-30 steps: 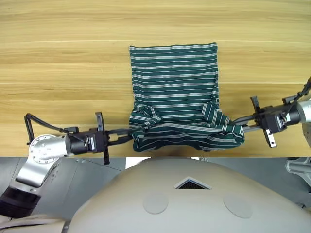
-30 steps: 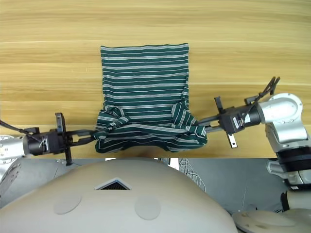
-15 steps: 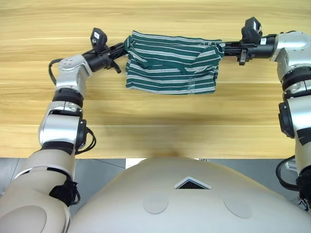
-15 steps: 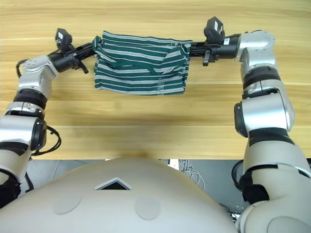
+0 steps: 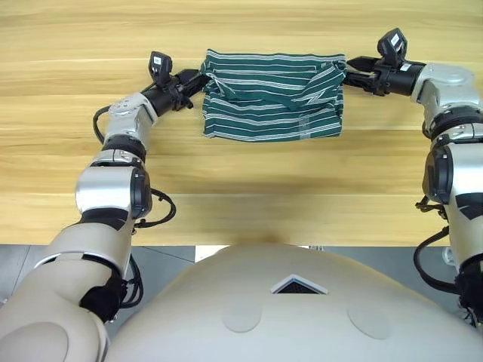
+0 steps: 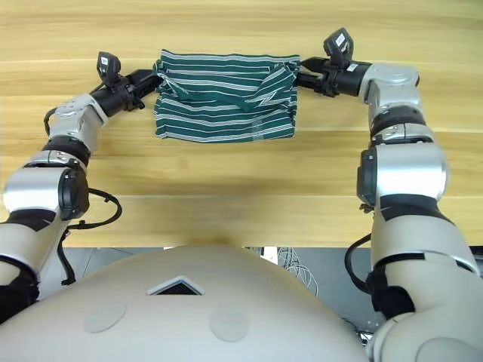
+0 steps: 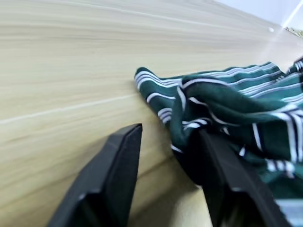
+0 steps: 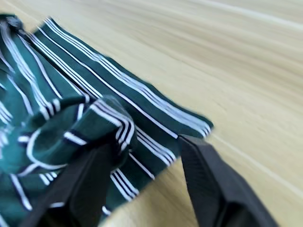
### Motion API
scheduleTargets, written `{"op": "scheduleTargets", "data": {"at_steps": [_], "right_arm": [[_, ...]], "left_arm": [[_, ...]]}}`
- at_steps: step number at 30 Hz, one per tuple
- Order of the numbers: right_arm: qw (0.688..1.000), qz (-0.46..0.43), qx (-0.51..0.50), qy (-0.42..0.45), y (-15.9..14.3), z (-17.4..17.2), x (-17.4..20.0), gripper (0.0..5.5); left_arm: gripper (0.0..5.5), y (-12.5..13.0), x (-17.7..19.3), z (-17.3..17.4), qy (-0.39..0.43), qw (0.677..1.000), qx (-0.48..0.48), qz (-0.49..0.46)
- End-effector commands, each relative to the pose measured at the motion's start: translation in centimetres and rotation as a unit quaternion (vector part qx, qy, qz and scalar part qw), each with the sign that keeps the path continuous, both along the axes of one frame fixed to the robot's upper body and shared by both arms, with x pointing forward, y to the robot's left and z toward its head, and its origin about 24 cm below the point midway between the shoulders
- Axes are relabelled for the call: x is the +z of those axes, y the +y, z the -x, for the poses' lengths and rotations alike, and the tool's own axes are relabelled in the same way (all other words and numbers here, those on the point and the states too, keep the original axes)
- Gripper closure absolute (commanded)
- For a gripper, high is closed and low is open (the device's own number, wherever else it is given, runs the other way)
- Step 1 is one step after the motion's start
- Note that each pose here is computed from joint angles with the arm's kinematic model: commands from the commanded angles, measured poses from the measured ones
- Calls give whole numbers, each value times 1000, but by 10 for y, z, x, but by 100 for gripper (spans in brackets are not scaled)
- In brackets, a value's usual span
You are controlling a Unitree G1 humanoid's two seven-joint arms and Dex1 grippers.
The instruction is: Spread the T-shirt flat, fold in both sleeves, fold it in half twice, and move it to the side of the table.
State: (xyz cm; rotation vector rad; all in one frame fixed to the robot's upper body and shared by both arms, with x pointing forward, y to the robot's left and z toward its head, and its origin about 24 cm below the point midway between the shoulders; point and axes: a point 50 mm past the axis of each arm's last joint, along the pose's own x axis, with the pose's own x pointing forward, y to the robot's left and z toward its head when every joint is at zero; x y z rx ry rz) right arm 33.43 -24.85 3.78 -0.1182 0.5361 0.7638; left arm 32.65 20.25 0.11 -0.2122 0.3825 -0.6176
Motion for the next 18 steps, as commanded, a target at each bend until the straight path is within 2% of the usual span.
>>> {"op": "scheduleTargets", "data": {"at_steps": [1, 2, 5, 10, 13, 18], "right_arm": [[998, 1, -1, -69, -9, 1, 9, 228], [995, -5, 0, -96, -12, 0, 15, 205], [983, 6, 12, -183, -23, 2, 33, 189], [940, 22, 110, -321, -22, 19, 56, 189], [909, 63, 200, -360, -2, 29, 56, 189], [870, 115, 315, -361, 45, 29, 47, 189]], "left_arm": [[303, -3, -14, 3, 33, 997, 49, -43], [284, 1, -14, 4, 27, 996, 72, -40], [281, 17, -10, 10, -10, 993, 116, 18], [281, 26, 6, 39, -138, 982, 126, -16], [281, 10, 16, 58, -182, 974, 120, -63], [281, -32, 35, 71, -224, 968, 81, -78]]}}
